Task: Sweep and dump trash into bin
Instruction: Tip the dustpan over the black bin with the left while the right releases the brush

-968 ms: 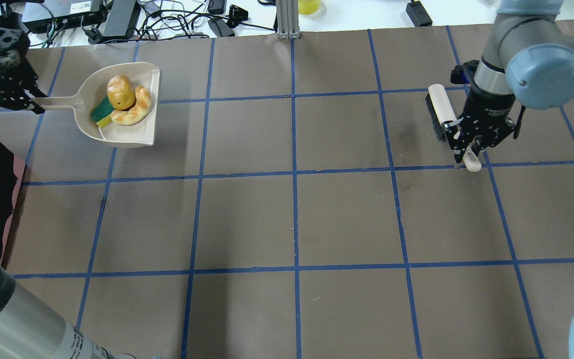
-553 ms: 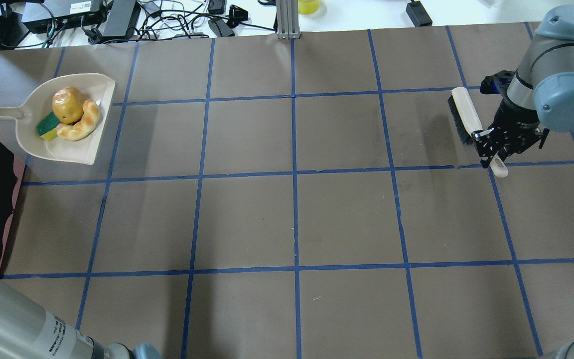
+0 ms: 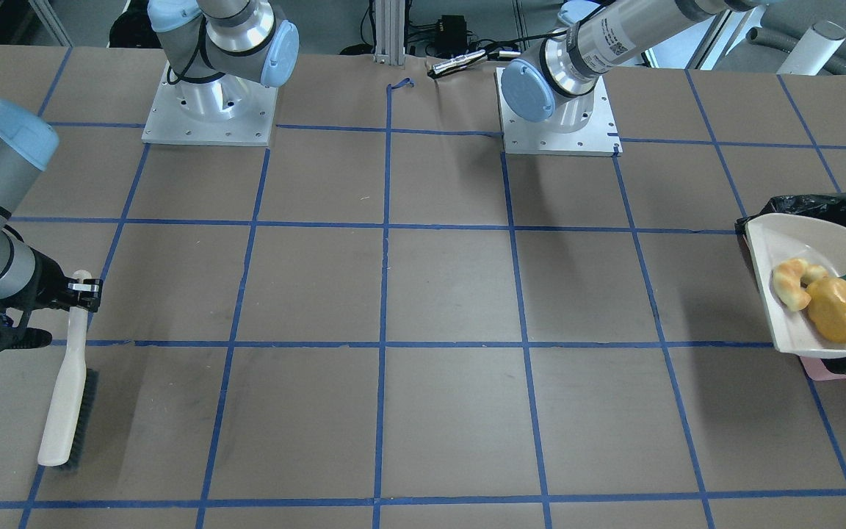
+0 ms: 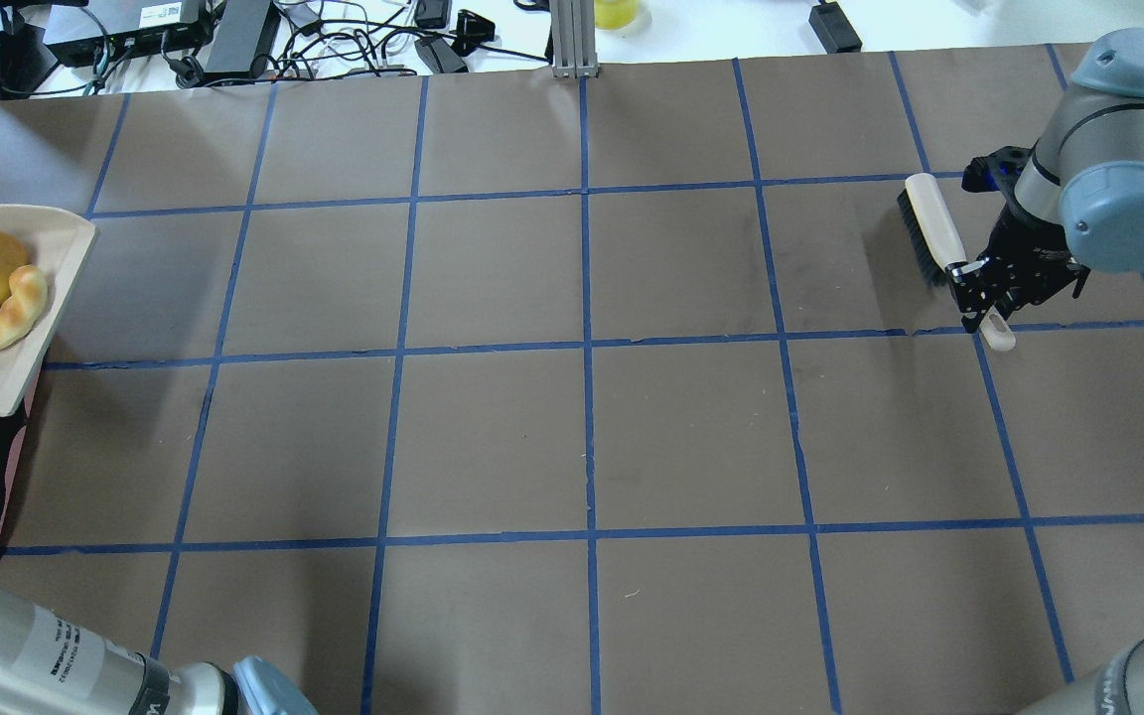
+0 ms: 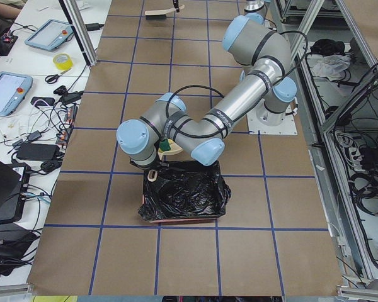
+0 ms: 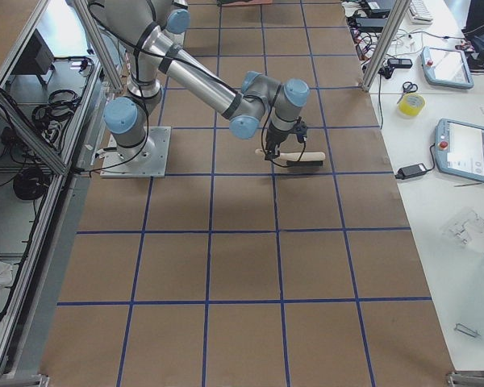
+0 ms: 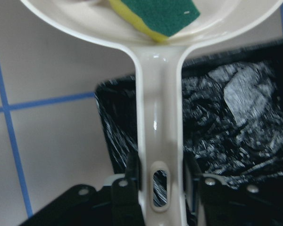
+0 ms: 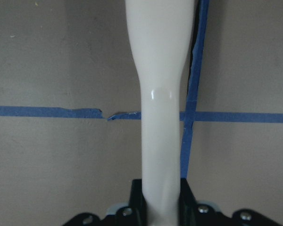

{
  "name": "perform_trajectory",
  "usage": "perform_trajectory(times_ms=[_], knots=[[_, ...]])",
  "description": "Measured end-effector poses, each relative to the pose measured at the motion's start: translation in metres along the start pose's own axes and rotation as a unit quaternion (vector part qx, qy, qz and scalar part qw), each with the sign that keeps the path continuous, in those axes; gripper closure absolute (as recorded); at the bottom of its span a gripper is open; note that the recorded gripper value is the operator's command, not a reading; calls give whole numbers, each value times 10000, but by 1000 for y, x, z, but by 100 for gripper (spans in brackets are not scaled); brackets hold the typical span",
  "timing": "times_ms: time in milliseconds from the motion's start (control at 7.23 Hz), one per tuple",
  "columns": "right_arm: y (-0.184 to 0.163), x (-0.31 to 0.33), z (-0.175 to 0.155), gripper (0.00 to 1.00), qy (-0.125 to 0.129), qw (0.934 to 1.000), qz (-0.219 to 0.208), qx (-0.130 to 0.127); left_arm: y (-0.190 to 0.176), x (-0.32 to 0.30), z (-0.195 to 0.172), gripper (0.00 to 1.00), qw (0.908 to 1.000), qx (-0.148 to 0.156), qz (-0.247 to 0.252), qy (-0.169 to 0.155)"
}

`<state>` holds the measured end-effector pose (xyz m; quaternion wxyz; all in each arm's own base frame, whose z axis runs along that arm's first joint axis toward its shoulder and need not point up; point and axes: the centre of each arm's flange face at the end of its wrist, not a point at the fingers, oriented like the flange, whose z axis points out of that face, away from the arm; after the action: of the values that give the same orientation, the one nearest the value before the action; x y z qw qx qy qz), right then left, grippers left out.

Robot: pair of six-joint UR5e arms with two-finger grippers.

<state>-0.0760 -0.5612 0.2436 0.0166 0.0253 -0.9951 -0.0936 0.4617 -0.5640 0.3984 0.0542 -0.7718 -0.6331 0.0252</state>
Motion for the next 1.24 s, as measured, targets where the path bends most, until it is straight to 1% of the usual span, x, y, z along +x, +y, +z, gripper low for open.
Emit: perform_trajectory(times_ms=[277, 553, 691, 968, 1106, 1245], knots=[[0, 8, 2, 100, -15, 10000, 48, 22, 30, 28, -20, 95, 9980, -295, 547, 82], [1, 17, 4, 100, -77, 9999, 126, 29, 64, 60, -30, 95, 9930, -481, 1079, 92], [2, 19, 5, 100, -93, 9999, 141, 21, 79, 70, -30, 95, 9888, -608, 1360, 80], [2, 19, 8, 100, -134, 9998, 142, -2, 93, 73, -28, 94, 9768, -880, 1948, 99], [1, 19, 9, 89, -162, 9998, 140, 4, 94, 68, -30, 94, 9678, -1063, 2277, 164], [1, 19, 10, 67, -173, 9998, 137, 6, 92, 59, -32, 94, 9585, -1270, 2543, 219]])
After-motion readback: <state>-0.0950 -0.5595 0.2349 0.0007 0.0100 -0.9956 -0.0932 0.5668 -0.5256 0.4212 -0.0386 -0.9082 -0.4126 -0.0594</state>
